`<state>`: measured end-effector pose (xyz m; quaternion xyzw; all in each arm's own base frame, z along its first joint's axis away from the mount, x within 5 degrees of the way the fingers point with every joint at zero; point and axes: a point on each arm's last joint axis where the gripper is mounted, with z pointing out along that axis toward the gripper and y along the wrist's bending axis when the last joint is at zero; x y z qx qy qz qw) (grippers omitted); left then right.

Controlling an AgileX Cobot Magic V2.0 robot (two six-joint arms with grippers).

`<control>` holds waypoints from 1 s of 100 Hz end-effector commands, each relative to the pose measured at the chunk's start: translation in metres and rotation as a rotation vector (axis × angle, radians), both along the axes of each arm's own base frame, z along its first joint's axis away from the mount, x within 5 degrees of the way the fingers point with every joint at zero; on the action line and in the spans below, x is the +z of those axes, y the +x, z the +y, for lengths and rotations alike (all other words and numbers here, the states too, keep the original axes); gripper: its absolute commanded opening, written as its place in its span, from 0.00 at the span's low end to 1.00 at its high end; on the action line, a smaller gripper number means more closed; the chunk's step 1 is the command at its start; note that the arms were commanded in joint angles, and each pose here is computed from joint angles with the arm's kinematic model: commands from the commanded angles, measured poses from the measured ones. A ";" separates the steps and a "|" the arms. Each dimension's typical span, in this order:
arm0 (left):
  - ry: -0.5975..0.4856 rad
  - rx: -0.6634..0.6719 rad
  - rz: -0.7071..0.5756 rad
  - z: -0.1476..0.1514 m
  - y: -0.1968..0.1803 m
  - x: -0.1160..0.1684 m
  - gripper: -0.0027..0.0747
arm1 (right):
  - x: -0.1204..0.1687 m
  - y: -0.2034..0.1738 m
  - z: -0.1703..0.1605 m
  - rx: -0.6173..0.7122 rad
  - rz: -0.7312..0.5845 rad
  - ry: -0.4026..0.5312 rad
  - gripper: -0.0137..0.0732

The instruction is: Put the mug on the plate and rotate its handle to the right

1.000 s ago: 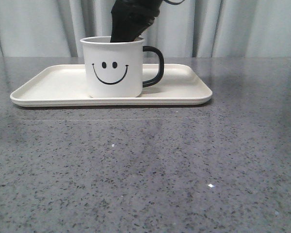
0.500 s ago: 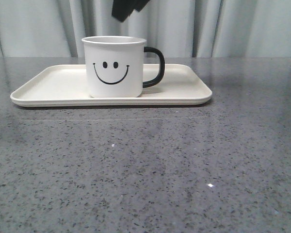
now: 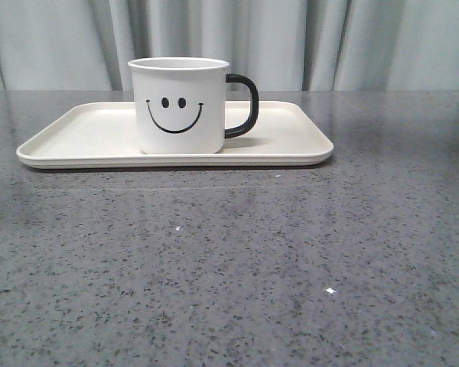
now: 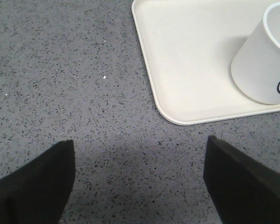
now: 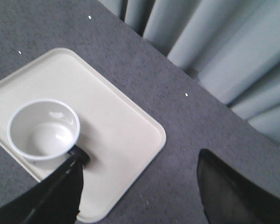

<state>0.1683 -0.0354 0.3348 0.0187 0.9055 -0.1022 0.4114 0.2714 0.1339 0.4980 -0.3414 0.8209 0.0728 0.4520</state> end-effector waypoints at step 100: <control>-0.034 0.015 -0.101 0.000 0.002 0.015 0.72 | -0.160 -0.160 -0.093 -0.305 -0.257 0.338 0.74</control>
